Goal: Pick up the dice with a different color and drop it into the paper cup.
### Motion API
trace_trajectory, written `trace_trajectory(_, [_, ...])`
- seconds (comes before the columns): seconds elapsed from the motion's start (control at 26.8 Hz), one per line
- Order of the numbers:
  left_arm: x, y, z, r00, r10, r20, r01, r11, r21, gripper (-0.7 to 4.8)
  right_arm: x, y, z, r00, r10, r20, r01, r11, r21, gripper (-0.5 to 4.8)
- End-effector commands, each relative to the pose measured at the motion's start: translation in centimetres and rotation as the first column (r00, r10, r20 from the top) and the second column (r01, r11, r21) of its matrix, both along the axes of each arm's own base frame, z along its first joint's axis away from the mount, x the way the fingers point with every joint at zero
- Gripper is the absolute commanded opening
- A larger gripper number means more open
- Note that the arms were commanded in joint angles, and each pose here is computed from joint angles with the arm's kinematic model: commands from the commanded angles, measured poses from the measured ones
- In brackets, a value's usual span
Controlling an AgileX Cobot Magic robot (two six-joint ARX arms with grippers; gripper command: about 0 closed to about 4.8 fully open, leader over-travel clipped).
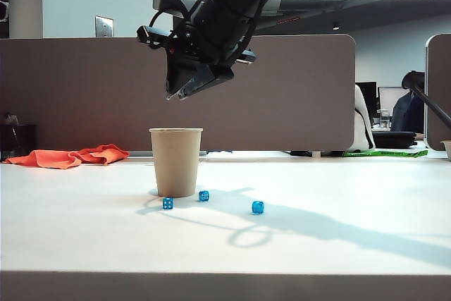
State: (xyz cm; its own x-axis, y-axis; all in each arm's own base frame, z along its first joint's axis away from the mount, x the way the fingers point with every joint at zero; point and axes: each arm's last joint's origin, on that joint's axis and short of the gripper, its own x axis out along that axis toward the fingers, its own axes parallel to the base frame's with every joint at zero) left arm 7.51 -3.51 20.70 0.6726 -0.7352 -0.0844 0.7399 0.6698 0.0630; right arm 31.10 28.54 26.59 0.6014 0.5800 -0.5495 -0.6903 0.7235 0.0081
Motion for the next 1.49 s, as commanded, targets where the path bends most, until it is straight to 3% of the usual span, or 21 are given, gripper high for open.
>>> trace_trajectory(0.04, [0.0, 0.0, 0.3, 1.0, -0.007, 0.017, 0.007, 1.0, -0.005, -0.06, 0.0, 0.1, 0.6, 1.0, 0.0, 0.024, 0.0, 1.0, 0.021, 1.05])
trace_trajectory(0.22, [0.0, 0.0, 0.3, 1.0, -0.007, 0.017, 0.007, 1.0, -0.005, -0.06, 0.0, 0.1, 0.7, 0.999, -0.001, 0.033, 0.0, 1.0, 0.029, 0.94])
trace_trajectory(0.3, [0.0, 0.0, 0.3, 1.0, -0.006, 0.014, 0.006, 1.0, -0.007, -0.06, 0.0, 0.1, 0.8, 0.999, 0.0, 0.037, -0.001, 0.999, 0.033, 0.13])
trace_trajectory(0.45, [0.0, 0.0, 0.3, 1.0, -0.002, 0.014, 0.002, 1.0, -0.007, -0.06, -0.2, -0.3, 1.8, 0.998, -0.004, 0.058, 0.001, 0.999, 0.051, -0.01])
trace_trajectory(0.63, [0.1, 0.1, 0.6, 0.996, 0.071, 0.045, -0.07, 0.997, -0.012, -0.06, -0.4, -3.5, 6.5, 0.982, -0.085, 0.17, 0.064, 0.99, 0.126, -0.01])
trace_trajectory(0.9, [0.4, 0.5, 1.0, 0.975, 0.221, 0.011, -0.219, 0.971, -0.094, -0.06, -0.3, -9.4, 10.4, 0.952, -0.202, 0.228, 0.168, 0.973, 0.159, -0.01])
trace_trajectory(1.19, [0.5, 0.7, 1.0, 0.955, 0.296, 0.009, -0.294, 0.951, -0.097, -0.06, -0.8, -15.8, 8.8, 0.927, -0.309, 0.214, 0.296, 0.951, 0.09, -0.01])
trace_trajectory(1.27, [0.5, 0.7, 1.0, 0.953, 0.304, 0.008, -0.302, 0.948, -0.101, -0.06, -2.5, -18.6, 7.4, 0.916, -0.342, 0.208, 0.325, 0.939, 0.11, -0.01])
trace_trajectory(1.49, [0.6, 0.8, 1.2, 0.94, 0.34, 0.009, -0.336, 0.933, -0.126, -0.06, -8.1, -23.0, 5.4, 0.863, -0.436, 0.253, 0.411, 0.899, 0.15, -0.01])
